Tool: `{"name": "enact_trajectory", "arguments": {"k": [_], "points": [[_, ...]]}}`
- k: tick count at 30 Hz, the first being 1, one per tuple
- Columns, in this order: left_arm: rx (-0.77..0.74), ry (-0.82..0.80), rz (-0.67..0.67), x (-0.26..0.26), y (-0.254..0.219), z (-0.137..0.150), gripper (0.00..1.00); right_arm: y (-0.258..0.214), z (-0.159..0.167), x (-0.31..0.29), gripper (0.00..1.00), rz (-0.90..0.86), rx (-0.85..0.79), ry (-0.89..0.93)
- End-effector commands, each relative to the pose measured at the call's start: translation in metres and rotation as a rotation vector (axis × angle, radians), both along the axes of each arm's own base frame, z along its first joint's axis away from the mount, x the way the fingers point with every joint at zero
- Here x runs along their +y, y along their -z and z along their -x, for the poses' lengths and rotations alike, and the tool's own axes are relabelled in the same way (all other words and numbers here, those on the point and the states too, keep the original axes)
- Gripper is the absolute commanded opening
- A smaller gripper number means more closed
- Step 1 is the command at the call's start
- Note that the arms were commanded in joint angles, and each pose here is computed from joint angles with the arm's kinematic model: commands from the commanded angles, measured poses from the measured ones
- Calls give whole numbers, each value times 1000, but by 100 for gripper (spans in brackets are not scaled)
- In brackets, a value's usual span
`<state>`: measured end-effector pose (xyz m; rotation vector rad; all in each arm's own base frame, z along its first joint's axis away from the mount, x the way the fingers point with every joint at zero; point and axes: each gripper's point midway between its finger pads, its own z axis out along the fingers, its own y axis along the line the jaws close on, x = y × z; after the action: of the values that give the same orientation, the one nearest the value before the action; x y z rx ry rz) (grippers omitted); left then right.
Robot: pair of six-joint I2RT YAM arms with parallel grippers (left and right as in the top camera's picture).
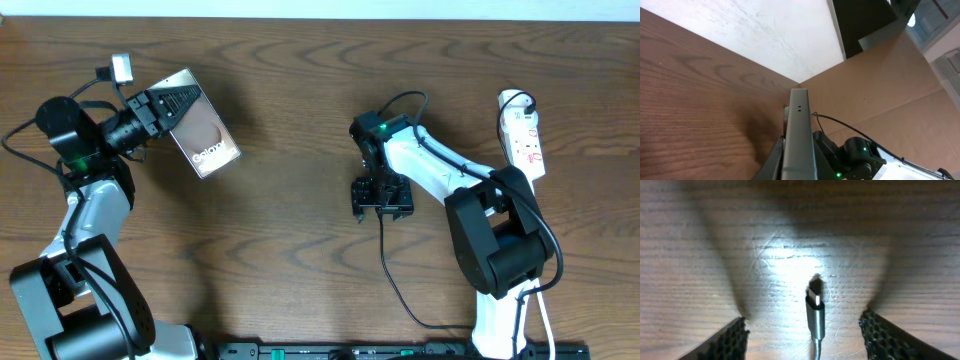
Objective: Plug charger to phone and switch on socket
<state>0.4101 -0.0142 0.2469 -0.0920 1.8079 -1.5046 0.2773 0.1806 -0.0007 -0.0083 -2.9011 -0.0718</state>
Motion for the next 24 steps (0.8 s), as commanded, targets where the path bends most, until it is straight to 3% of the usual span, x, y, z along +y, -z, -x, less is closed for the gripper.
{"name": "enact_trajectory", "arguments": {"k": [1, 5, 10, 17, 24], "points": [[6, 17, 6, -2, -1, 3, 7, 4, 8, 3, 77, -6, 22, 3], [6, 16, 6, -2, -1, 3, 8, 4, 8, 6, 73, -10, 18, 14], [15, 16, 13, -2, -1, 3, 7, 6, 21, 19, 55, -52, 59, 15], [14, 16, 12, -2, -1, 3, 8, 17, 27, 26, 15, -54, 49, 31], [18, 16, 15, -2, -1, 3, 8, 19, 16, 27, 5, -75, 16, 46]]}}
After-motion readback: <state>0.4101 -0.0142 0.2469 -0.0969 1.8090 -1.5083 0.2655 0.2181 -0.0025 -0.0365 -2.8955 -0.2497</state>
